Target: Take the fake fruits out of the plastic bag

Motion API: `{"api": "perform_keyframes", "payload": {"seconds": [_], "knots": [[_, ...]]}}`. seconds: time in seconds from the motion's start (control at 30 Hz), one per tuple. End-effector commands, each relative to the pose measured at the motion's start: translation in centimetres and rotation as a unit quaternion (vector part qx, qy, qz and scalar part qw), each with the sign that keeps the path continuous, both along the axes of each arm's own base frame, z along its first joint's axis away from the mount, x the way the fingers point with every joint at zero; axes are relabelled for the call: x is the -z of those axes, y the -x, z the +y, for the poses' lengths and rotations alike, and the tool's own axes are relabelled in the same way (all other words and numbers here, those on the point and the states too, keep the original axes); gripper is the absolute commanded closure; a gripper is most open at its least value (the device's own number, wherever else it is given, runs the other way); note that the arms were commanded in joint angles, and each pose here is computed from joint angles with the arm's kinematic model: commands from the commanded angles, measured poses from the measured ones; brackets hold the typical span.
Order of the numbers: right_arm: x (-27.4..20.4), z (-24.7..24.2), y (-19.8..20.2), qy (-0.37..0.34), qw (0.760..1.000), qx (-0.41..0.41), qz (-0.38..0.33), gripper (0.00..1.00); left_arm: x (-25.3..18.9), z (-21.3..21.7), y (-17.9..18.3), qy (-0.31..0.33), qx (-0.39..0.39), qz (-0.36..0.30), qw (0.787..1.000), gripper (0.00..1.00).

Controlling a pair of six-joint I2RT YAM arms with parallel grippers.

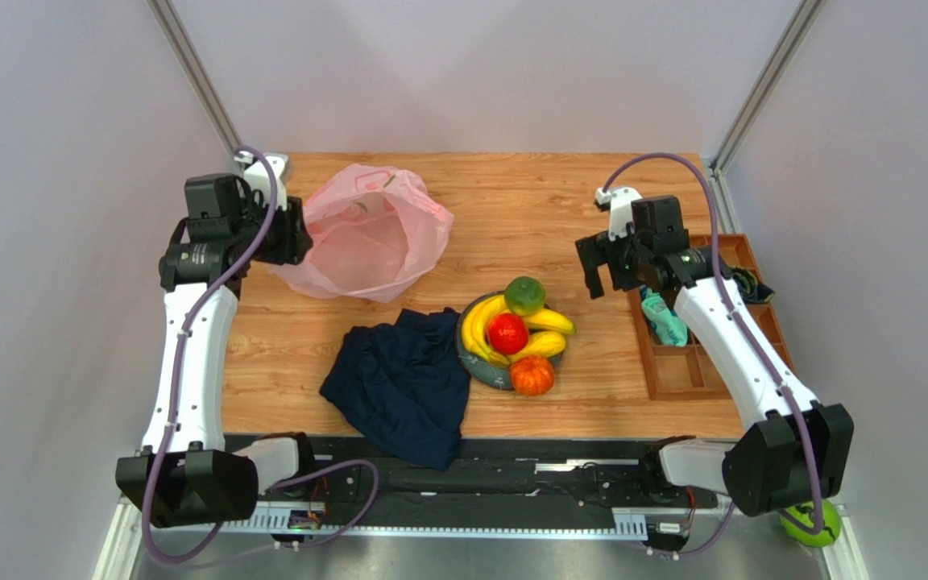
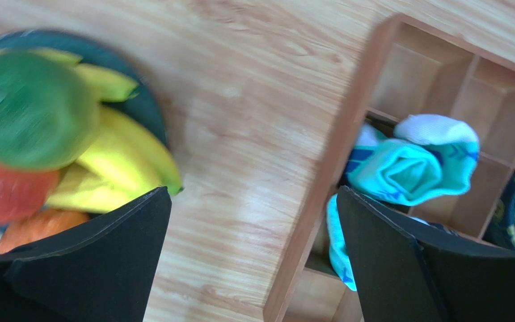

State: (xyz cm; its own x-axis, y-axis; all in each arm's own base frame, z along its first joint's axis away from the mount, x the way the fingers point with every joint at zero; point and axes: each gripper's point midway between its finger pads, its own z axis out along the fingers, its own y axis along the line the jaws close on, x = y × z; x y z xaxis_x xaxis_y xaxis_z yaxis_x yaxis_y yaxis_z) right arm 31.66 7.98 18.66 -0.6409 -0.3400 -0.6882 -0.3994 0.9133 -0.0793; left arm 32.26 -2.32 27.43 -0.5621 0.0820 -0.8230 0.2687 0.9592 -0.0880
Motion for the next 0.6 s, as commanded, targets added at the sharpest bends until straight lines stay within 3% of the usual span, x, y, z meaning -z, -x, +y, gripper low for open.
{"api": "perform_keyframes", "payload": {"seconds": [0.0, 0.17, 0.3, 0.57], "knots": [[-4.3, -2.9, -3.2, -0.018, 0.989, 0.127, -0.074, 0.00, -0.8, 3.8, -0.4, -0.083, -0.068, -0.029, 0.994, 0.01], [-4.0, -3.4, -3.3, -0.009, 0.987, 0.144, -0.070, 0.00, -2.1, 2.0, 1.9, -0.053, -0.039, -0.060, 0.996, 0.01], [-3.3, -2.8, -3.3, -0.016, 0.990, 0.126, -0.059, 0.00, -3.6, -0.6, 4.3, -0.026, 0.028, -0.086, 0.996, 0.01], [-3.1, -1.9, -3.5, -0.004, 0.996, 0.073, -0.052, 0.02, -3.2, -3.1, 6.2, 0.023, 0.079, -0.083, 0.993, 0.01]]}}
